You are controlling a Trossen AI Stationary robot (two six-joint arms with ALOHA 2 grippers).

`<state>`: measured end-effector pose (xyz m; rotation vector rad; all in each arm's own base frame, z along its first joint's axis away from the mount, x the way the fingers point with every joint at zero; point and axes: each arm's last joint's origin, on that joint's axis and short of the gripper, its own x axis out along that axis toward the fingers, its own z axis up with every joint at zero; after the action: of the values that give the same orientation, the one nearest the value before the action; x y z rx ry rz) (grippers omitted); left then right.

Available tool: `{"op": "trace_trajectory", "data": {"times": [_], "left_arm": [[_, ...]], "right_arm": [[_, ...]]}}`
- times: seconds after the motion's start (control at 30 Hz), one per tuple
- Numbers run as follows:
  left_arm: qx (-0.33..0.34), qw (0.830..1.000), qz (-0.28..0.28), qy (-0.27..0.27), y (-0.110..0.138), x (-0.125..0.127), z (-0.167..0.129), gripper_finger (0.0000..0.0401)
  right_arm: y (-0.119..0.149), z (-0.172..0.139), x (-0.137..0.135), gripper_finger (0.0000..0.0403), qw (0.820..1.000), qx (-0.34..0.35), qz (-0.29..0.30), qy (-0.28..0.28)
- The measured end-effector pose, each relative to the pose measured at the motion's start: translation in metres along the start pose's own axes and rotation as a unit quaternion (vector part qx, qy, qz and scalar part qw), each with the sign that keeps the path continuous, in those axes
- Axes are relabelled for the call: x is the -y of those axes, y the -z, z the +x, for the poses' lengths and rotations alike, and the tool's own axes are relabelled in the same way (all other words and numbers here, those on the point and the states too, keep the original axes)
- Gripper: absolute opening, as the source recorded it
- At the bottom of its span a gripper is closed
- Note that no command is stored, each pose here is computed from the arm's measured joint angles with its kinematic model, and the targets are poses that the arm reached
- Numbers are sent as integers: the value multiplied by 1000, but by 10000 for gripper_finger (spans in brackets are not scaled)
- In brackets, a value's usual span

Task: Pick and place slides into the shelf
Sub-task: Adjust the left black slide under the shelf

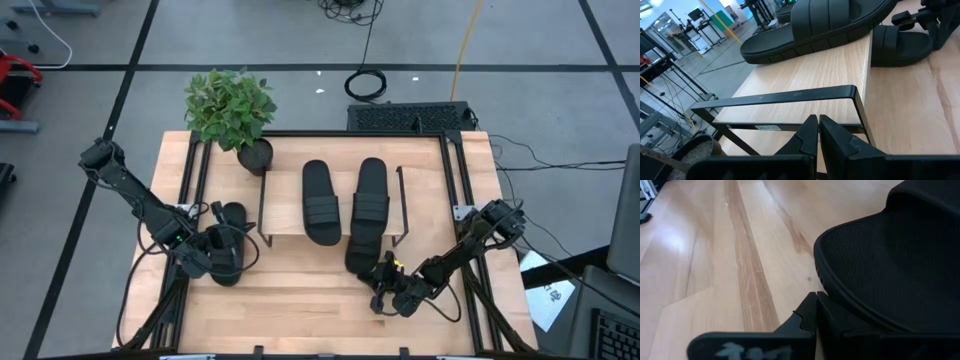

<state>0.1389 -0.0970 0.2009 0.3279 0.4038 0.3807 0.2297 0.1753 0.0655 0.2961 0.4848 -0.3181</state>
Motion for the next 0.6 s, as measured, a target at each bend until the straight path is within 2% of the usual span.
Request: {"op": "trace_trajectory", "data": {"times": [0.4,0.6], "left_arm": [[-4,1000,-5,13,0,1,0,21],[-4,1000,-9,13,0,1,0,21]], "right_arm": [[4,-5,-2,0,1000,-5,28,-2],[3,-20,-5,0,999,2,35,0]]}}
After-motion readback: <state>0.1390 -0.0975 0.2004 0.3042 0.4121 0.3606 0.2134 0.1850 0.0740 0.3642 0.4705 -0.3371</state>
